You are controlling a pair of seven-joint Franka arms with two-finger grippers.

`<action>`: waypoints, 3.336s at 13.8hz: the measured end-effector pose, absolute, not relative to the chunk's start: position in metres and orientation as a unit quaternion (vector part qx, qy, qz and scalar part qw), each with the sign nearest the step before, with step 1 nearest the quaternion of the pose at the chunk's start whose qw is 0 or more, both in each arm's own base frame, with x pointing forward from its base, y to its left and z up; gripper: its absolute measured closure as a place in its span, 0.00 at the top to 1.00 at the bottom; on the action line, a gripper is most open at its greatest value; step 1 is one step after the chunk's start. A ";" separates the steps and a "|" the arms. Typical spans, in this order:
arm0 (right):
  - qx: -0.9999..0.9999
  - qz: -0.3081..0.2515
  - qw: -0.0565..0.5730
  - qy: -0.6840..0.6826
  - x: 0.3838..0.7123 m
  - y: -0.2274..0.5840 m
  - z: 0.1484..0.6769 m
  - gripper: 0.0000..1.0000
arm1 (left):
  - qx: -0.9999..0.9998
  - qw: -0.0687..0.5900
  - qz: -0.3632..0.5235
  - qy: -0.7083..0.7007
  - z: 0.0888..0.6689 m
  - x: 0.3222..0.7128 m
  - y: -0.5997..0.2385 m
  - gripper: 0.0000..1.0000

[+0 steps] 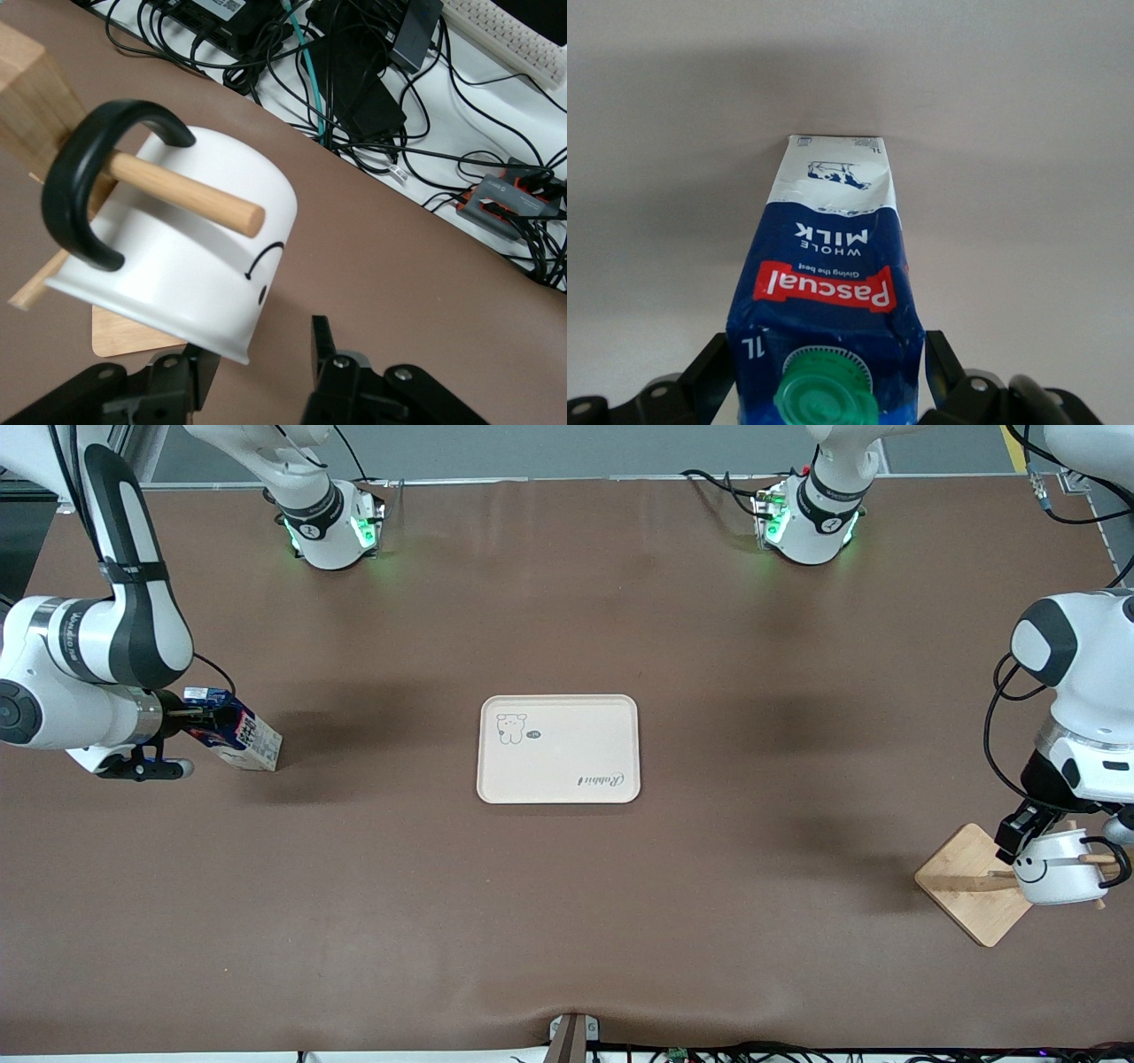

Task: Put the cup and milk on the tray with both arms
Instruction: 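Close the right gripper on the carton while the left gripper grips the mug, then carry the carton onto the tray while the left gripper lifts the mug, then open the right gripper and withdraw while the left gripper carries the mug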

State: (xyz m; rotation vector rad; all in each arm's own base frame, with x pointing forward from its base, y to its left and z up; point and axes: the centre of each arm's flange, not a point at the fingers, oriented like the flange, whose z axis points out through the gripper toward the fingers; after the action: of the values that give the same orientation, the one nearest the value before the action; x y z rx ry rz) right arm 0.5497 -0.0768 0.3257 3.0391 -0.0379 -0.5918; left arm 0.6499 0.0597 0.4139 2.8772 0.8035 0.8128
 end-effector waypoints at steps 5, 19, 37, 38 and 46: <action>0.972 -0.233 -0.009 -0.015 0.553 -0.056 0.369 0.70 | 0.933 0.019 0.258 0.249 0.407 0.651 0.062 0.25; 0.973 -0.227 -0.029 -0.008 0.568 0.394 0.383 0.65 | 0.938 0.020 0.262 0.228 0.411 0.654 0.050 0.07; 0.977 -0.213 0.003 0.008 0.570 0.413 0.333 0.89 | 0.980 -0.002 0.136 0.148 0.500 0.633 -0.071 0.07; 0.977 -0.211 0.001 0.007 0.571 0.413 0.333 0.99 | 0.982 -0.004 0.125 0.141 0.504 0.630 -0.081 0.07; 0.981 -0.192 -0.012 -0.008 0.592 0.387 0.381 1.00 | 0.995 0.010 0.004 0.103 0.500 0.606 -0.197 0.07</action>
State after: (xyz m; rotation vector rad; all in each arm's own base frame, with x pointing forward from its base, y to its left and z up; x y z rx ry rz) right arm 0.5919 0.3871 0.3813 3.1072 -0.0266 -0.6070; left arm 0.6060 -0.1969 0.5000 3.1052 0.3221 0.0110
